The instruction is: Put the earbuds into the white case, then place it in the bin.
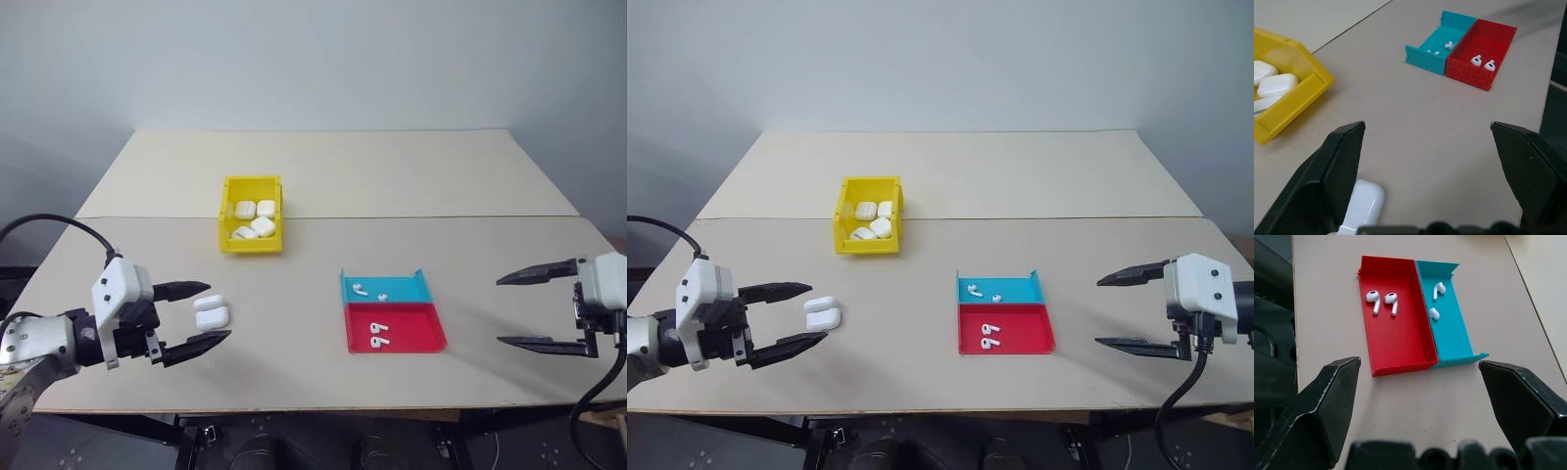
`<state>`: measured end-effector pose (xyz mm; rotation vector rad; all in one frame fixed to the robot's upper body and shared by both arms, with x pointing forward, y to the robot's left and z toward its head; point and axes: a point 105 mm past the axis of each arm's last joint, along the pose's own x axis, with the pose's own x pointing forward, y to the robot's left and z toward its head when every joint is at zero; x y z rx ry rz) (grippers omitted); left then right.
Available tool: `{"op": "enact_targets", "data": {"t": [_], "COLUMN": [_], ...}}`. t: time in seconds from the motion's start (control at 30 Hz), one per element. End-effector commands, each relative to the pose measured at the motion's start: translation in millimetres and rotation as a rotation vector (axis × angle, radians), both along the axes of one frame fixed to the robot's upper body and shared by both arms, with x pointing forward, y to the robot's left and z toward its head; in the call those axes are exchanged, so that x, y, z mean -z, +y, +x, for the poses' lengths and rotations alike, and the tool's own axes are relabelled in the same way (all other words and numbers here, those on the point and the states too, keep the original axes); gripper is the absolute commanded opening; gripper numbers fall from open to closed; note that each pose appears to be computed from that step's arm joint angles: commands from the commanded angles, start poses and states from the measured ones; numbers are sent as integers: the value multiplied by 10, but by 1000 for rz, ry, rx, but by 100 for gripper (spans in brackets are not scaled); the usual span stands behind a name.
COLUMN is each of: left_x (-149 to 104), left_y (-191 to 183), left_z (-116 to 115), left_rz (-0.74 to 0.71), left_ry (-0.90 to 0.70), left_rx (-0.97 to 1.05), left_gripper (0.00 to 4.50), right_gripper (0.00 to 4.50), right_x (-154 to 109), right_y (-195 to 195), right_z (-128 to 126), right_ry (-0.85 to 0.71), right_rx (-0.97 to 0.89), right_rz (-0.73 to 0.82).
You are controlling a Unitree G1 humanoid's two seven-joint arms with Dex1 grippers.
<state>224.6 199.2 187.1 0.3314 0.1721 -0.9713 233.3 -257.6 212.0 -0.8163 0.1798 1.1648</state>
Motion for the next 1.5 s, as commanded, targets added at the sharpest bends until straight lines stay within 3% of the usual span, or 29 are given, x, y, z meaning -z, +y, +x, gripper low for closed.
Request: {"op": "enact_targets", "data": {"t": [0.03,0.53,0.7,0.97,1.1,1.2,1.3,1.5], "left_x": [-60,-185,-146,-66,-203,-201,-18,171], "left_y": [-42,-22,23,-28,-12,-177,-283,-314], "left_z": [-22,94,162,424,603,490,309,57], "left_rz": [29,60,191,254,107,-50,-150,-193], "left_ry": [-20,-73,48,170,105,201,306,395], "left_rx": [15,-178,-353,-596,-758,-832,-995,-1257], "left_gripper": [450,450,450,450,450,450,450,450], "right_gripper": [448,448,448,448,448,448,448,448], "right_x": [-111,-80,-76,-3,19,33,65,97], "right_y": [18,31,41,94,75,66,72,94], "right_z": [-12,27,66,27,34,22,15,125], "right_ry": [-42,-47,-50,-18,-17,-7,9,24], "right_rx": [-17,-9,9,20,41,48,43,32], "right_rz": [-6,8,14,20,3,5,7,10]}}
